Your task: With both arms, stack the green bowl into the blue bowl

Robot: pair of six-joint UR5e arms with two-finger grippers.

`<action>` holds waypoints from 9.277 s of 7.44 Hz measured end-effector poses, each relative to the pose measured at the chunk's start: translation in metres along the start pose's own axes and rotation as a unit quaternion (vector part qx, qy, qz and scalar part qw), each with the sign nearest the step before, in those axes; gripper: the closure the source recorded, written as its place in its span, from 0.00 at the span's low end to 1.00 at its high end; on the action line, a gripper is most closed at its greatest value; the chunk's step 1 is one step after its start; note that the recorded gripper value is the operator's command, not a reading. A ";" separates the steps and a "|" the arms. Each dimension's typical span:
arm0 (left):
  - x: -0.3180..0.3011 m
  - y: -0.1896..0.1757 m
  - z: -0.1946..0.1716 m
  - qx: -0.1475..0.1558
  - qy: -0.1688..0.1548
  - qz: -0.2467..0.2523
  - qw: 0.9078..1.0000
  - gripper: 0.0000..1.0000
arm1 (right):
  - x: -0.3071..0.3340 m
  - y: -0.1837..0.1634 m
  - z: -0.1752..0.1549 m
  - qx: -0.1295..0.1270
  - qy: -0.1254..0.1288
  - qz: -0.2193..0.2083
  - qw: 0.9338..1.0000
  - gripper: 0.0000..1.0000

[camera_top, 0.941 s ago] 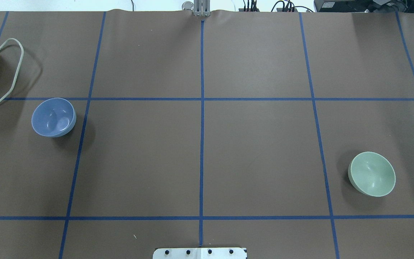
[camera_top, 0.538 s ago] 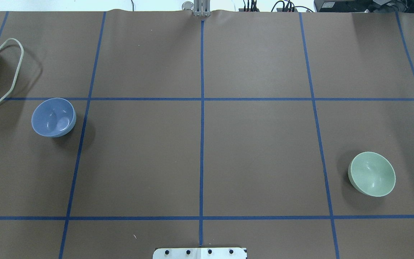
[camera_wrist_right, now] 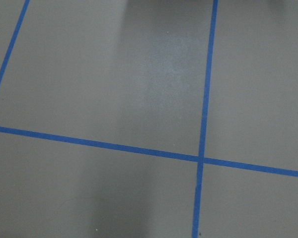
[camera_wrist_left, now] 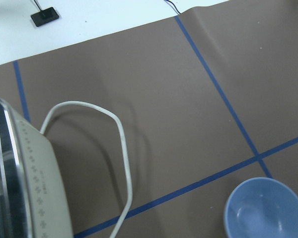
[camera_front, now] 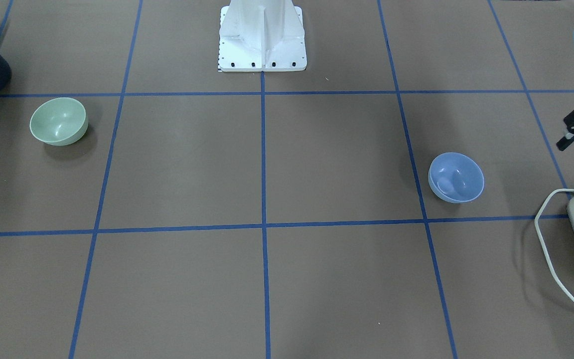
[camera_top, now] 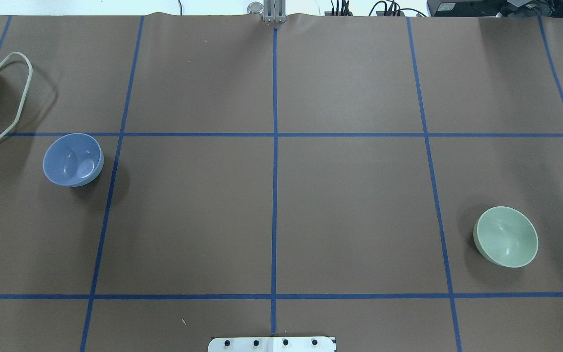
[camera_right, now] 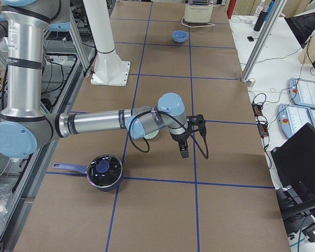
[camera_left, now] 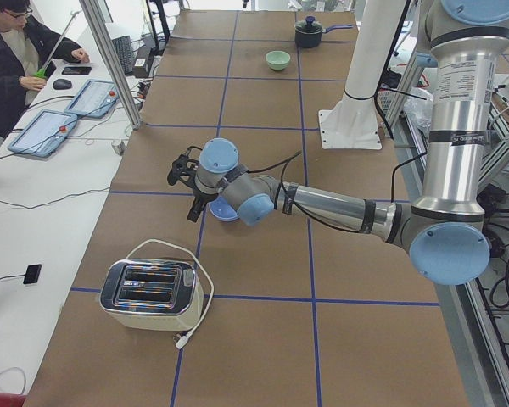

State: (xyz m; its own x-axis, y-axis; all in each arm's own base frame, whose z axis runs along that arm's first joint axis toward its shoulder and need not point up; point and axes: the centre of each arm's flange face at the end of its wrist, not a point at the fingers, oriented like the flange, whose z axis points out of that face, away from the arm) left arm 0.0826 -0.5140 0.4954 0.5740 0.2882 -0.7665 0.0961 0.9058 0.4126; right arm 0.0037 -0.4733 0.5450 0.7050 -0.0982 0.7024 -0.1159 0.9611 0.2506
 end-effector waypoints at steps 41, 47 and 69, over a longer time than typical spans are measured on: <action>-0.171 0.038 -0.165 -0.109 -0.093 -0.001 0.990 0.01 | -0.133 0.137 0.114 -0.083 0.006 -0.050 0.995 0.49; -0.170 0.041 -0.167 -0.106 -0.091 0.002 0.990 0.01 | -0.152 0.165 0.139 -0.111 0.006 -0.089 0.990 1.00; -0.182 0.097 -0.150 -0.099 -0.096 -0.067 0.988 0.01 | -0.634 0.039 0.140 -0.073 0.014 0.139 0.987 1.00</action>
State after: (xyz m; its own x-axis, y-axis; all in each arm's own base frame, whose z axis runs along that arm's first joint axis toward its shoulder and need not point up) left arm -0.1351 -0.4319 0.6011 0.7132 0.1145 -0.6915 0.0310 0.9805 0.1943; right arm -0.5454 -0.4101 0.2026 0.6790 0.1805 0.7117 -0.2069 0.9771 -0.0504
